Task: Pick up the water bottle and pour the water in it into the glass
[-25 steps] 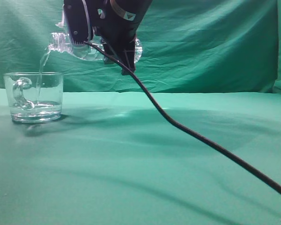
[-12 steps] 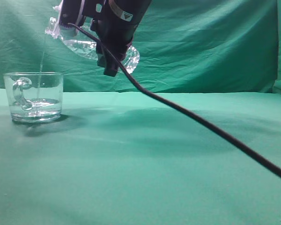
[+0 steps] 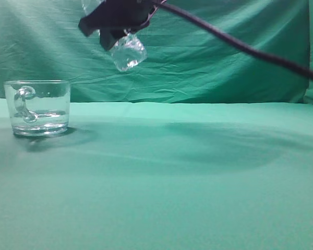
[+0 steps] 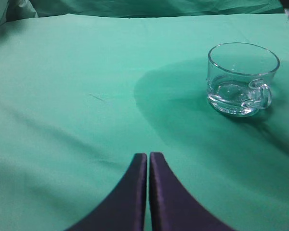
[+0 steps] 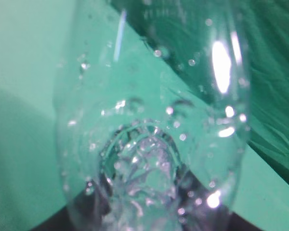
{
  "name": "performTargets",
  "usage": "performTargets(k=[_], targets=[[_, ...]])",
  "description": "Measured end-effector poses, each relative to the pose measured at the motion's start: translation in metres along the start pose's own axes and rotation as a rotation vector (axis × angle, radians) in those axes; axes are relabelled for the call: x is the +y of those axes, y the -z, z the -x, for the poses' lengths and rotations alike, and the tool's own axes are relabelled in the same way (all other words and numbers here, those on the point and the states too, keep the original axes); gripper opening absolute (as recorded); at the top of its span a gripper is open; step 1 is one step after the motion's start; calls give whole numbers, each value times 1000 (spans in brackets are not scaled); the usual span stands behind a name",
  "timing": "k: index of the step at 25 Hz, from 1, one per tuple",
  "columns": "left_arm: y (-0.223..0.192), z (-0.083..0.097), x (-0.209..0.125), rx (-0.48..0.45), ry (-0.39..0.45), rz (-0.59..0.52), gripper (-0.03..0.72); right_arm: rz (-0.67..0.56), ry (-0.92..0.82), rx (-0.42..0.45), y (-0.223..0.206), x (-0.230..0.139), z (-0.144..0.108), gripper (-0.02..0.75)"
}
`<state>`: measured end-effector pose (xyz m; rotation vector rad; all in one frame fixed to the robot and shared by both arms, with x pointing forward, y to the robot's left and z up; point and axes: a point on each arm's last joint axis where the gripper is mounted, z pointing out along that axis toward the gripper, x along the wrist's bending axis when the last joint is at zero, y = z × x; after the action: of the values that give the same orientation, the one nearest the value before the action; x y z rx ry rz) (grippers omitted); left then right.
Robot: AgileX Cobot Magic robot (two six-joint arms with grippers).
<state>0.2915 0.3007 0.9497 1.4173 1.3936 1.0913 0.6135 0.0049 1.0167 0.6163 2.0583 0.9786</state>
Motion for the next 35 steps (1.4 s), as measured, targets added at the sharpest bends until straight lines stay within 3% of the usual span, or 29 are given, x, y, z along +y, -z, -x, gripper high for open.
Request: performTargets(k=[6, 14, 19, 27, 35], targets=[[0, 0, 0, 0, 0, 0, 0, -26, -139, 0, 54, -20, 34, 274], [0, 0, 0, 0, 0, 0, 0, 33, -323, 240, 91, -93, 71, 274], [0, 0, 0, 0, 0, 0, 0, 50, -342, 266, 105, -142, 90, 274], [0, 0, 0, 0, 0, 0, 0, 133, -312, 206, 121, -182, 85, 274], [0, 0, 0, 0, 0, 0, 0, 278, -402, 249, 97, -209, 67, 274]])
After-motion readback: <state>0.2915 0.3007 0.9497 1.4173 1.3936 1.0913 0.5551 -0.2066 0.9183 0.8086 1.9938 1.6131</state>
